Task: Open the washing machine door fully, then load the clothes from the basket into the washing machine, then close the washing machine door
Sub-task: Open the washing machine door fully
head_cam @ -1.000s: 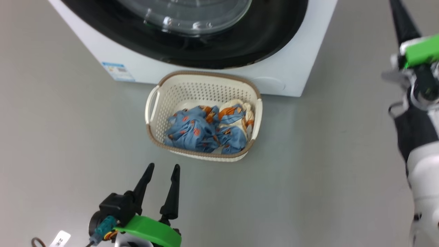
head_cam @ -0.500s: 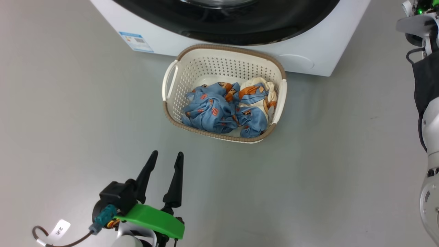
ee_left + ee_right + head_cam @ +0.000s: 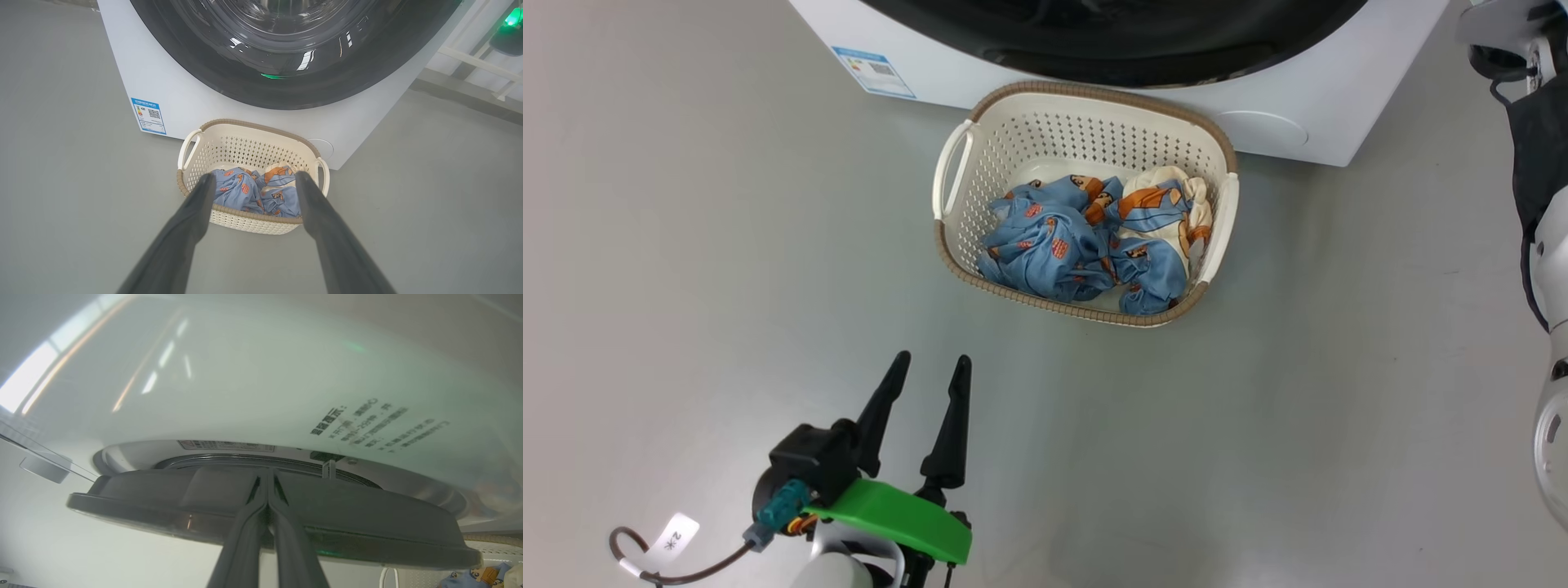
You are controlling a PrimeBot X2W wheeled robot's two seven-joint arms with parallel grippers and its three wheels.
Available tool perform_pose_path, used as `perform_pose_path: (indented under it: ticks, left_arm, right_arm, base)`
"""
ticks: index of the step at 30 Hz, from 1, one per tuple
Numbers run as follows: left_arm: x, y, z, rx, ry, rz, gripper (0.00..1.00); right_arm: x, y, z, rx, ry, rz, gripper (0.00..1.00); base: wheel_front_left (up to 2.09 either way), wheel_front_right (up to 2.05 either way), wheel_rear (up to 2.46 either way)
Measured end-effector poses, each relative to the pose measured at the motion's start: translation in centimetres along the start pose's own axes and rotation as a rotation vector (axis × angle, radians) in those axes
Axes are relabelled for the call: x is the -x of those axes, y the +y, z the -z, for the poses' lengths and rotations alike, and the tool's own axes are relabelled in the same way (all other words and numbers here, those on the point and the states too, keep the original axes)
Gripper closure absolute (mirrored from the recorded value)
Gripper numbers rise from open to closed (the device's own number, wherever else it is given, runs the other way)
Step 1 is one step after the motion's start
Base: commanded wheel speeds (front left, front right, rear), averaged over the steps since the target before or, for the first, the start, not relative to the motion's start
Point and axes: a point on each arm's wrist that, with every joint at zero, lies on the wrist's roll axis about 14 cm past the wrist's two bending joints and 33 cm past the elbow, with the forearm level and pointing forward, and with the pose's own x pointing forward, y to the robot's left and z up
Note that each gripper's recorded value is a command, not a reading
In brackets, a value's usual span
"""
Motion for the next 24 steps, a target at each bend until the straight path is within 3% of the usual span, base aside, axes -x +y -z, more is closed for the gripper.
perform_pose_path:
  ticks: [11,24]
  left_arm:
    - [0.0,0.3,0.4,0.002,0.012,-0.010,0.00]
    - [0.1,0.4,0.8,0.006,0.025,-0.018,0.00]
  right_arm:
    - [-0.8,-0.5,0.3,-0.170,0.011,0.008,1.00]
    - [-1.4,-0.6,0.6,-0.212,0.075,0.022,1.00]
  base:
    - [0.00,0.00,0.00]
    - [0.00,0.00,0.00]
